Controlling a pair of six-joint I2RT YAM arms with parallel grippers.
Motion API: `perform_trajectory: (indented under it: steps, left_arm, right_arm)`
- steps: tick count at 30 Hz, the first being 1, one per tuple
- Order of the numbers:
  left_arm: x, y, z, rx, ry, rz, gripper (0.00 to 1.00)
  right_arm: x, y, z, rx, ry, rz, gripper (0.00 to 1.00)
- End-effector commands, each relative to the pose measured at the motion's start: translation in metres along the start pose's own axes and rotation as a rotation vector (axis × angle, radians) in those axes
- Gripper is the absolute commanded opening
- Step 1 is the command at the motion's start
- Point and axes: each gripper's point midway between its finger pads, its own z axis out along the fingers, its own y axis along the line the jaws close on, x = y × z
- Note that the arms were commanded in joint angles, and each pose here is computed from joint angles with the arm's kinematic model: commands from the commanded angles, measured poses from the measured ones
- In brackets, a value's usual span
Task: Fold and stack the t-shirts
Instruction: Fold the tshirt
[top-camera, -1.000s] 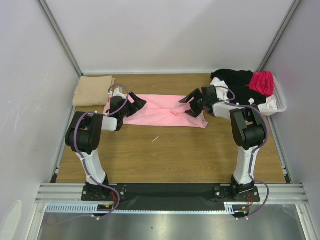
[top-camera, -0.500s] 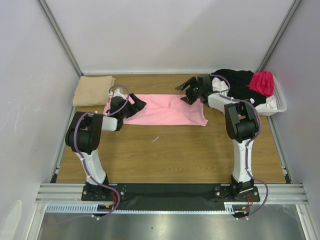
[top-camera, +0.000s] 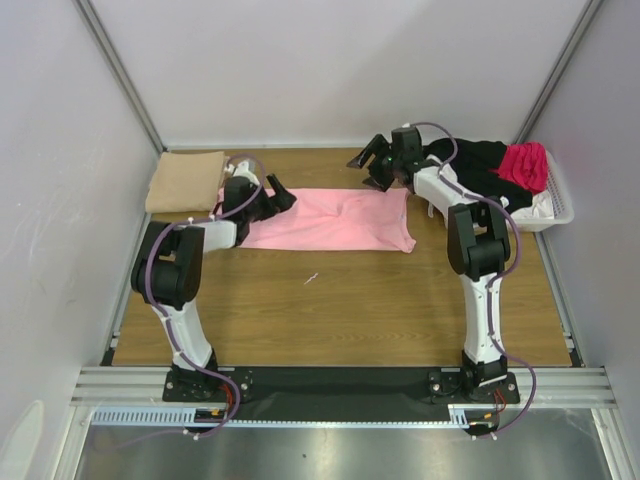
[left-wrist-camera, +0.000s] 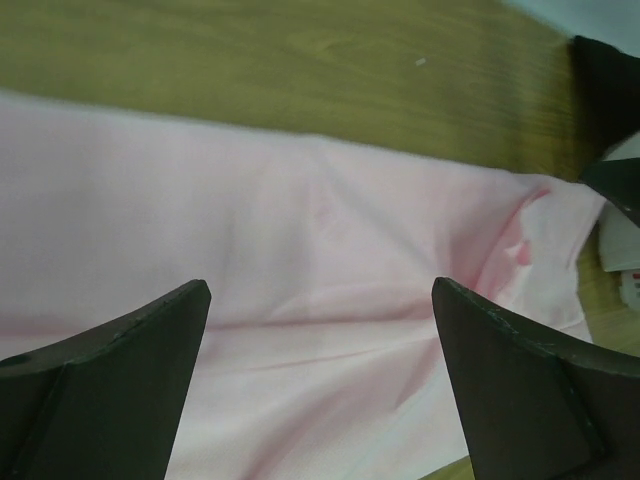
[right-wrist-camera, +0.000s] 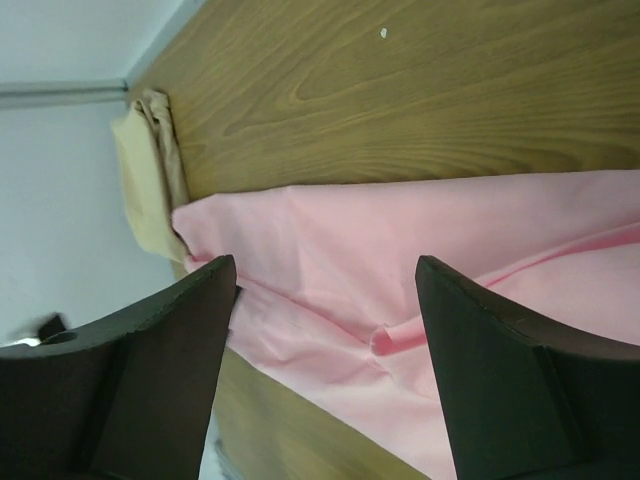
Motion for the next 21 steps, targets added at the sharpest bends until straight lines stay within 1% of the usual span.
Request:
perform_trajectory:
  steps: [1, 2, 3, 4, 5, 6, 7, 9, 11, 12, 13, 15, 16, 18, 19, 21]
  left_arm:
    - [-0.044, -0.073, -0.013, 0.145, -0.049, 0.21, 1.0]
    - [-0.05, -0.085, -0.016, 0.168, -0.059, 0.225, 1.0]
    - [-0.057, -0.097, -0.018, 0.185, -0.077, 0.24, 1.0]
    - [-0.053, -0.112, -0.02, 0.209, -0.073, 0.251, 1.0]
    - [-0.055, -0.123, -0.022, 0.231, -0.081, 0.259, 1.0]
    - [-0.057, -0.136, -0.023, 0.25, -0.092, 0.267, 1.0]
    - [-0.05, -0.151, -0.024, 0.273, -0.086, 0.276, 1.0]
    - [-0.044, -0.169, -0.022, 0.303, -0.083, 0.276, 1.0]
    - [-0.033, -0.194, -0.022, 0.363, -0.076, 0.247, 1.0]
    - [-0.025, -0.198, -0.016, 0.374, -0.063, 0.229, 1.0]
    - [-0.018, -0.211, -0.016, 0.405, -0.058, 0.198, 1.0]
    - [-0.003, -0.219, -0.008, 0.43, -0.035, 0.168, 1.0]
    - [0.003, -0.231, -0.009, 0.459, -0.028, 0.135, 1.0]
    - [0.018, -0.238, -0.001, 0.494, -0.001, 0.104, 1.0]
    - [0.025, -0.239, 0.002, 0.494, 0.017, 0.067, 1.0]
    - [0.03, -0.242, 0.005, 0.507, 0.024, 0.037, 1.0]
  right_arm:
    - [-0.03, 0.023, -0.042, 0.028, -0.059, -0.198, 0.79]
    - [-0.039, 0.024, -0.059, 0.033, -0.084, -0.231, 0.79]
    - [-0.044, 0.017, -0.067, 0.058, -0.094, -0.234, 0.8]
    - [-0.048, 0.016, -0.076, 0.061, -0.103, -0.236, 0.8]
    - [-0.063, 0.014, -0.094, 0.061, -0.136, -0.232, 0.8]
    - [-0.059, -0.001, -0.1, 0.087, -0.123, -0.219, 0.8]
    - [-0.062, -0.006, -0.107, 0.09, -0.127, -0.214, 0.8]
    - [-0.059, -0.024, -0.12, 0.105, -0.116, -0.204, 0.8]
    - [-0.05, -0.036, -0.125, 0.118, -0.097, -0.207, 0.8]
    - [-0.048, -0.037, -0.13, 0.12, -0.098, -0.218, 0.8]
    - [-0.038, -0.049, -0.131, 0.143, -0.075, -0.221, 0.79]
    - [-0.032, -0.051, -0.138, 0.137, -0.077, -0.235, 0.77]
    - [-0.022, -0.062, -0.137, 0.154, -0.056, -0.233, 0.76]
    - [-0.018, -0.065, -0.142, 0.156, -0.061, -0.244, 0.75]
    - [-0.011, -0.074, -0.141, 0.166, -0.046, -0.24, 0.73]
    - [-0.004, -0.076, -0.142, 0.16, -0.024, -0.239, 0.72]
